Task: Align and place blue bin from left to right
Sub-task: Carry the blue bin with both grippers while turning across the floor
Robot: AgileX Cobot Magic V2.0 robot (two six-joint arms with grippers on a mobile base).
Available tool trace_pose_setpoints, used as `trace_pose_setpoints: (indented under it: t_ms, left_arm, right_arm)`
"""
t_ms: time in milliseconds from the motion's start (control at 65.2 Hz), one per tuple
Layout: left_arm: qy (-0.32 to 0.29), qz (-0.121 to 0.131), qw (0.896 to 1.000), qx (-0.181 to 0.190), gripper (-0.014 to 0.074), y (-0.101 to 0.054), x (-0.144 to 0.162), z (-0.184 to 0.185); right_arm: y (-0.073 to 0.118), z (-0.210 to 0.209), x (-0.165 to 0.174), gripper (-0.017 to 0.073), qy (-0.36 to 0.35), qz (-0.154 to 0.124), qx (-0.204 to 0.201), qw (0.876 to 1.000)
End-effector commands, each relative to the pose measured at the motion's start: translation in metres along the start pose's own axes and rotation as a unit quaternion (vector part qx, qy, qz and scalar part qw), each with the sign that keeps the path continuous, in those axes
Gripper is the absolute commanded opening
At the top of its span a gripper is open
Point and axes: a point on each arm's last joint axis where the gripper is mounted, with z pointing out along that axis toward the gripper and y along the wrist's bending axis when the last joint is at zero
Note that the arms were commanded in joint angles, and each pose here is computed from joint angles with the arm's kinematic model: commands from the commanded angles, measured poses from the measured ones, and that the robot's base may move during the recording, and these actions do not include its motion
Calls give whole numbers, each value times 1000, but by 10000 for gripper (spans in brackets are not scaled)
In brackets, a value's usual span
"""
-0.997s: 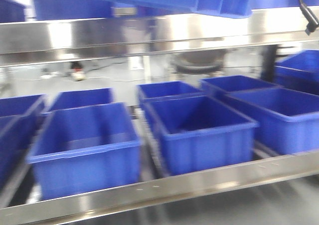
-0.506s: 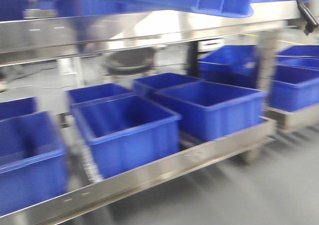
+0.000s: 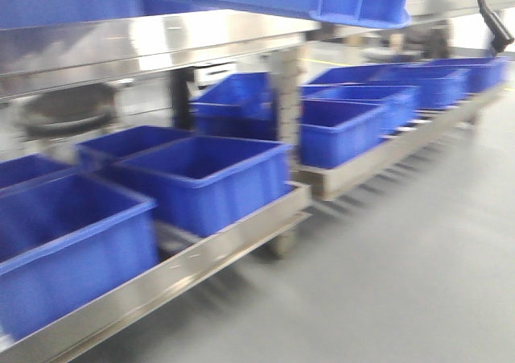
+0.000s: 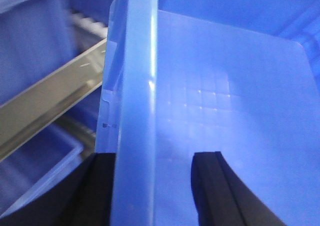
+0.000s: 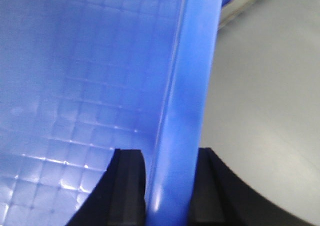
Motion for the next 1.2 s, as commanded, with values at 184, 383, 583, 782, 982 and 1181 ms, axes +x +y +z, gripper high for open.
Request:
trace_pose_setpoints:
  t_ms: [184, 383, 583, 782, 982, 1181]
  left_arm:
    - [-96, 9, 994, 42, -111, -9, -22, -26]
    - [-96, 9, 994, 42, -111, -9, -22, -26]
    - [-96, 9, 994, 42, -111, -9, -22, -26]
    - [-96, 9, 994, 42, -111, -9, -22, -26]
    - [-97, 9, 994, 42, -111, -9, -22, -26]
    - [-97, 9, 994, 42, -111, -9, -22, -26]
  right_arm:
    - [-1, -9, -11, -153, -54, -16, -3, 998]
    - [-1, -9, -11, -153, -54, -16, -3, 998]
    - [-1, -9, -11, -153, -54, -16, -3, 998]
    - [-1, -9, -11, -153, -54, -16, -3, 998]
    - [-1, -9, -11, -153, -54, -16, -3, 998]
    - [-1, -9, -11, -153, -54, -16, -3, 998]
